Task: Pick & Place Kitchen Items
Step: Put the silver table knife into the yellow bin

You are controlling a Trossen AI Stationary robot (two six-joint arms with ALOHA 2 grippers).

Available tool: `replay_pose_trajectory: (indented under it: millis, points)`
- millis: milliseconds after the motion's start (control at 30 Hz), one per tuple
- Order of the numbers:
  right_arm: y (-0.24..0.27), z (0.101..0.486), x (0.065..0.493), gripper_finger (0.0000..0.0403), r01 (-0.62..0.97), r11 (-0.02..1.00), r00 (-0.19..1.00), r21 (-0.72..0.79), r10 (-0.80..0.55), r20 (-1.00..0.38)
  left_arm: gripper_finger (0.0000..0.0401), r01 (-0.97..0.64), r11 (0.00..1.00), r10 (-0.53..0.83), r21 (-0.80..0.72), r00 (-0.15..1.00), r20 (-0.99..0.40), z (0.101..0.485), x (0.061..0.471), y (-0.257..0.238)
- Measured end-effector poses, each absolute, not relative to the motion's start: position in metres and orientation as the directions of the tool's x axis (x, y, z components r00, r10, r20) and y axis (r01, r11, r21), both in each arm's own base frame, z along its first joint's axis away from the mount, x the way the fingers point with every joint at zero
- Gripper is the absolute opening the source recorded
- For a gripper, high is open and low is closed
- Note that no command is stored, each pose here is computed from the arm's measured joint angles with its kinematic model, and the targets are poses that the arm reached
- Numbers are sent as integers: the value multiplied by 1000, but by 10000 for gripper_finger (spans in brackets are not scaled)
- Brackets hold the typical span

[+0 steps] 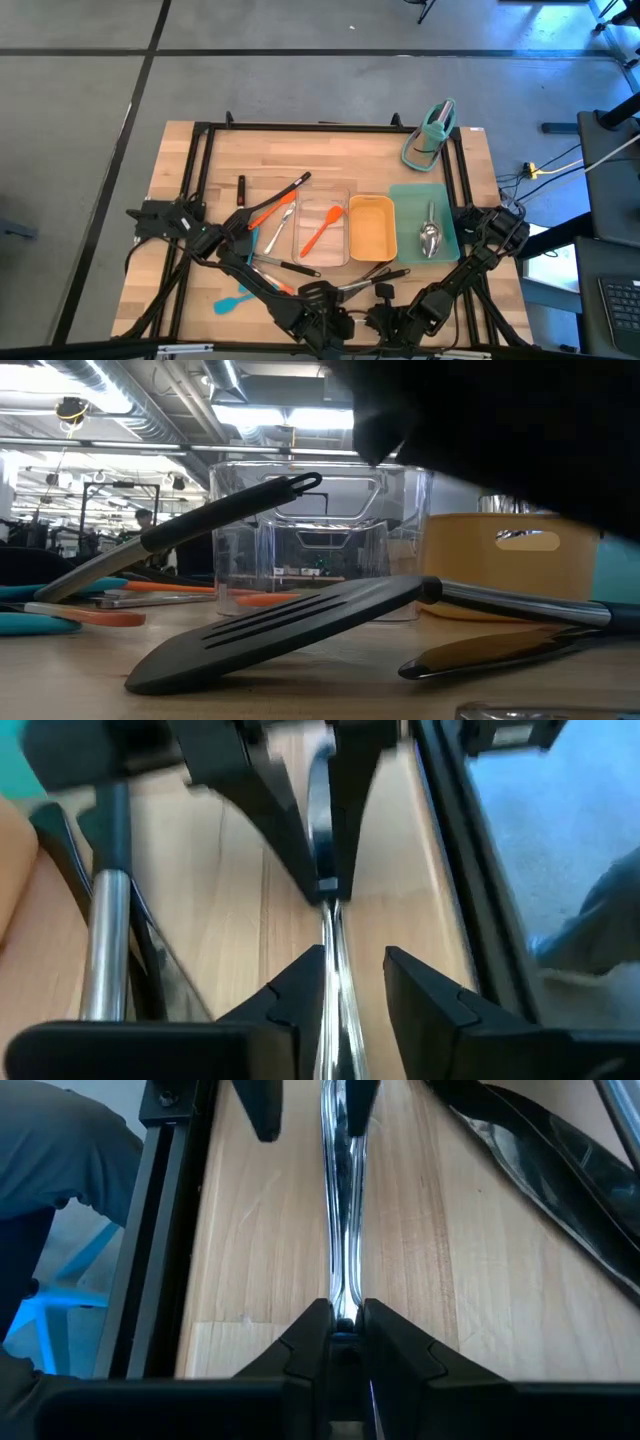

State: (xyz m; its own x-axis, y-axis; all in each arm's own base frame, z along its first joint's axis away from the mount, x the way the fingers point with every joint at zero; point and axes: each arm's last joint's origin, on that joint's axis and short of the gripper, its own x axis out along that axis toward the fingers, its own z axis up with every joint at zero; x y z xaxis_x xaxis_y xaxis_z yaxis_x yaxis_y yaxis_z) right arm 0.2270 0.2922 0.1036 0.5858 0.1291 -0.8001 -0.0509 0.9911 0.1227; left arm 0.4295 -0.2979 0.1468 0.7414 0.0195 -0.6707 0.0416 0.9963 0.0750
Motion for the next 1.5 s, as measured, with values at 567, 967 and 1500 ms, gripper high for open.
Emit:
replay_pose_trajectory:
  millis: [567, 967, 1500]
  points:
    - [293, 106, 228, 58, -42, 988, 591, 148, 144, -794, 130, 44, 991, 50, 129, 758, -650, 125, 432, -304]
    - [291, 108, 231, 58, -34, 987, 591, 156, 145, -793, 132, 73, 991, 24, 115, 740, -672, 126, 445, -286]
    - [287, 121, 233, 57, -38, 990, 623, 139, 132, -771, 132, 102, 982, 44, 162, 704, -708, 140, 438, -280]
